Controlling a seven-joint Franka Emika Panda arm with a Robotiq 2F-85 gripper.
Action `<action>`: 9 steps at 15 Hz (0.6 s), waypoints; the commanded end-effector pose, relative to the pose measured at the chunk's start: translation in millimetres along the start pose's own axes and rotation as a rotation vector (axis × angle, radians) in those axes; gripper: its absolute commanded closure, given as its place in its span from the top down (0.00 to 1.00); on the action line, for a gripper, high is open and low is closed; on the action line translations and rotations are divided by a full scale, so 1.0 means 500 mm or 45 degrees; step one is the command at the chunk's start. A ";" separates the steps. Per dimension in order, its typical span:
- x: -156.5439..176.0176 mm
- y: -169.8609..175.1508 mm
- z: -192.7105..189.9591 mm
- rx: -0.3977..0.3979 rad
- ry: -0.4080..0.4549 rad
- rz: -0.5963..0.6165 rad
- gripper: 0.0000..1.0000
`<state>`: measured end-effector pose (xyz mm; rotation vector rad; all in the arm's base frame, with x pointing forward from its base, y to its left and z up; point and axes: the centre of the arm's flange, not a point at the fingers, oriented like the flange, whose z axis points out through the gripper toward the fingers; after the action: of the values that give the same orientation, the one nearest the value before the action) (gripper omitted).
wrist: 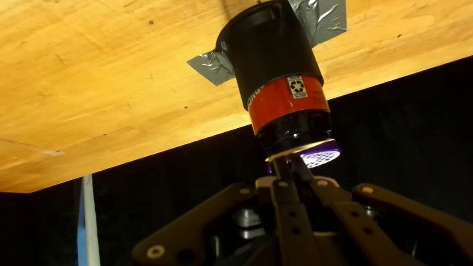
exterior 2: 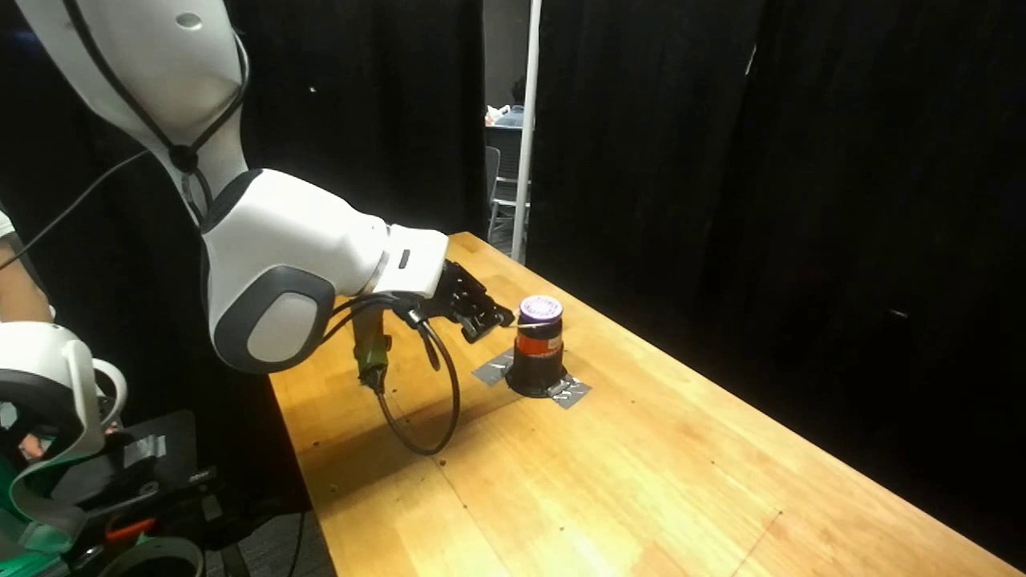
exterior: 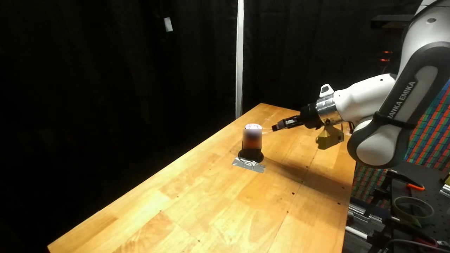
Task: Put the rubber band around the cup
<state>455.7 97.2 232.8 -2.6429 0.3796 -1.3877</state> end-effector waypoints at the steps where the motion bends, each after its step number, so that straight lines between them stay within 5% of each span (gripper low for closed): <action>1: -0.006 0.003 -0.030 0.031 0.078 0.017 0.09; 6: -0.013 0.004 -0.043 0.085 0.146 0.052 0.09; 7: -0.013 0.004 -0.045 0.091 0.131 0.061 0.34; 8: -0.012 0.004 -0.044 0.095 0.092 0.072 0.35; 9: -0.015 0.000 -0.032 0.073 0.091 0.067 0.16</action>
<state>438.5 99.3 236.1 -2.5248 0.4081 -1.4573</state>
